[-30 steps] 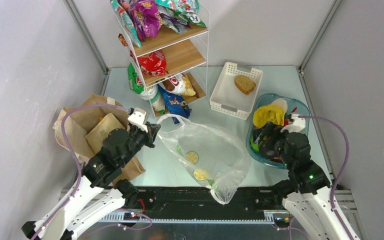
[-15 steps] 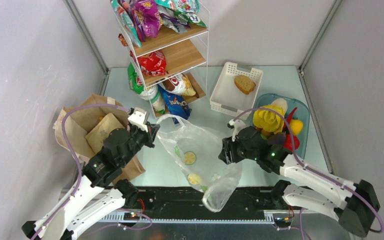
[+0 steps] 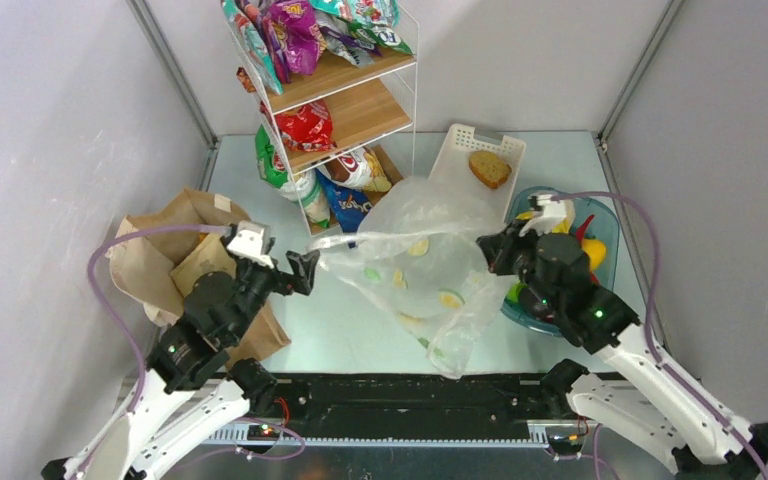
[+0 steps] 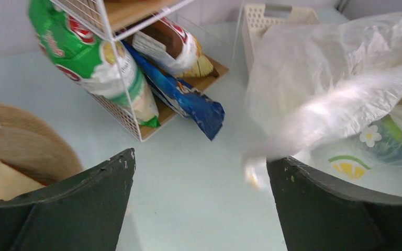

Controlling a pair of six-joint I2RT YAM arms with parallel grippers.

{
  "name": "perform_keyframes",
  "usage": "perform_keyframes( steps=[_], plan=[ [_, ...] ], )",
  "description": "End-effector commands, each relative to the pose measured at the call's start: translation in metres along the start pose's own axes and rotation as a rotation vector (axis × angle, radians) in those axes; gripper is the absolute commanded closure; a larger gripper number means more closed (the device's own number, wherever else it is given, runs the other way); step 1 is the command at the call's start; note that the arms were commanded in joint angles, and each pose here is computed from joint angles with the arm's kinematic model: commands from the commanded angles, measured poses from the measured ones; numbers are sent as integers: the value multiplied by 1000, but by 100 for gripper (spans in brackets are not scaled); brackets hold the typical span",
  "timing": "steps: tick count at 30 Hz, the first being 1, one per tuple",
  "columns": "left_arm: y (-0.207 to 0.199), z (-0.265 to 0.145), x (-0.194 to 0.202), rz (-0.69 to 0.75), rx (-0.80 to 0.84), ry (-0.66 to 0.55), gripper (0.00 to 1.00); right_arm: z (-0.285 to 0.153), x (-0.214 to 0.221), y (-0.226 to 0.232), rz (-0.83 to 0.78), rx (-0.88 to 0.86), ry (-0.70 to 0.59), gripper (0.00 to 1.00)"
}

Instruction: Untie the knot of the grocery bags and take out the mixed food

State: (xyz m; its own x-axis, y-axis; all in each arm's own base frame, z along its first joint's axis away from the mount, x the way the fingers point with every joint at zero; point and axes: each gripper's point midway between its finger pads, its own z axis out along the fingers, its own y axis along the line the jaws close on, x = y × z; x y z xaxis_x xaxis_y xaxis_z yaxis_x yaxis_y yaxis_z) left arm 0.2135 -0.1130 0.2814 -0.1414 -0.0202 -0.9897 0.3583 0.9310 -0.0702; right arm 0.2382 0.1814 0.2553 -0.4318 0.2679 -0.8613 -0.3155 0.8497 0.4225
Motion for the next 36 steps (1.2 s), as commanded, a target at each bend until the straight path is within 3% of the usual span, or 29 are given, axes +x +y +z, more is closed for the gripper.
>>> perform_keyframes(
  steps=[1,5,9,14,22,25,28,30,32,33,34,35,36],
  plan=[
    [29,-29,-51,-32,-120,-177,0,-13,-49,-9,39,35,-165,100],
    [57,-56,-63,-67,-240,-216,0,-7,-40,-19,-18,65,-153,100],
    [81,-76,-52,-85,-364,-161,0,2,-27,-33,-9,116,-143,100],
    [80,-86,-40,-134,-339,-135,0,11,-15,-41,3,140,-135,100],
    [49,-51,0,-91,-241,86,0,14,-5,-47,-7,167,-101,97],
    [53,-42,15,-43,-282,156,0,11,-7,-46,-8,156,-105,83],
    [56,-34,32,10,-316,233,0,9,-8,-42,-12,132,-106,54],
    [55,-30,42,38,-312,280,3,6,-10,-39,-11,115,-112,44],
    [51,-28,49,54,-292,316,21,2,-13,-37,-9,101,-124,39],
    [46,-27,52,52,-267,330,43,0,-13,-36,-11,98,-124,39],
    [43,-25,54,52,-251,341,54,-2,-15,-36,-10,95,-133,38],
    [35,-24,55,43,-208,351,72,-4,-16,-36,-12,93,-134,33],
    [31,-24,54,39,-188,352,81,-7,-18,-35,-11,86,-144,30]
  ],
)
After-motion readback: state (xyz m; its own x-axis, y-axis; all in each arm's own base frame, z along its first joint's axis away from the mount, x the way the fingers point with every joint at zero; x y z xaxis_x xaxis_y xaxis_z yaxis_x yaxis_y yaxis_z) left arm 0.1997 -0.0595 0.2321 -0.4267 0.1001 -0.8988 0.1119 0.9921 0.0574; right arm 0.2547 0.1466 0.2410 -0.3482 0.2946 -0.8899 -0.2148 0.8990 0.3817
